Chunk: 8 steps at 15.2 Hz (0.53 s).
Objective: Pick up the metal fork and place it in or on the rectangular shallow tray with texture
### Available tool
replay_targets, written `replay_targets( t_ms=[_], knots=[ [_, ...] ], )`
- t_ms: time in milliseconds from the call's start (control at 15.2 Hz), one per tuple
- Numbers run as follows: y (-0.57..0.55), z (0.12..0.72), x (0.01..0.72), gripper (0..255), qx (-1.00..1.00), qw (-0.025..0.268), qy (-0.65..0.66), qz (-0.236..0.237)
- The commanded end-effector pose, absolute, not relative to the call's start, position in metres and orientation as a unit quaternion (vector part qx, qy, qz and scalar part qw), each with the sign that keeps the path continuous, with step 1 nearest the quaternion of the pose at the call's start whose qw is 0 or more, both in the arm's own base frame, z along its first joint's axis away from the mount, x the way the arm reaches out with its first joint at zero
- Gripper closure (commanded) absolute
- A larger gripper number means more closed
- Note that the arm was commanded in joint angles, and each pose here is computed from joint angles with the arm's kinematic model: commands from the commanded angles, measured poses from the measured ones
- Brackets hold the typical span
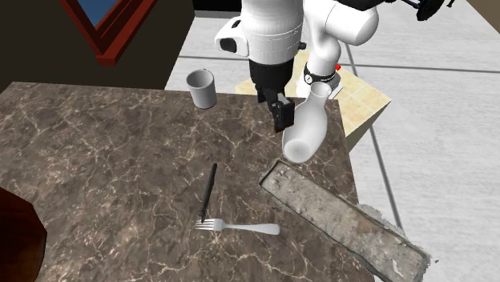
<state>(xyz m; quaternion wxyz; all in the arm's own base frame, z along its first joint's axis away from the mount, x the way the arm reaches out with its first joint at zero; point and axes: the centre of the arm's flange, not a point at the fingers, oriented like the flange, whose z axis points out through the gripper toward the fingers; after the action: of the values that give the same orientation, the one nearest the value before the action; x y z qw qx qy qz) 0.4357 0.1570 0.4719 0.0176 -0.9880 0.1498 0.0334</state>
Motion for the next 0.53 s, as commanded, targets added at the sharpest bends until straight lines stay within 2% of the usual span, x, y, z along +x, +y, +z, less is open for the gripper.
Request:
replay_targets(
  t_ms=[0, 462],
  knots=[
    [0.171, 0.459, 0.455, 0, -0.984, 0.02, 0.172, 0.037],
    [0.218, 0.415, 0.522, 0, -0.969, 0.024, 0.241, 0.049]
  ],
)
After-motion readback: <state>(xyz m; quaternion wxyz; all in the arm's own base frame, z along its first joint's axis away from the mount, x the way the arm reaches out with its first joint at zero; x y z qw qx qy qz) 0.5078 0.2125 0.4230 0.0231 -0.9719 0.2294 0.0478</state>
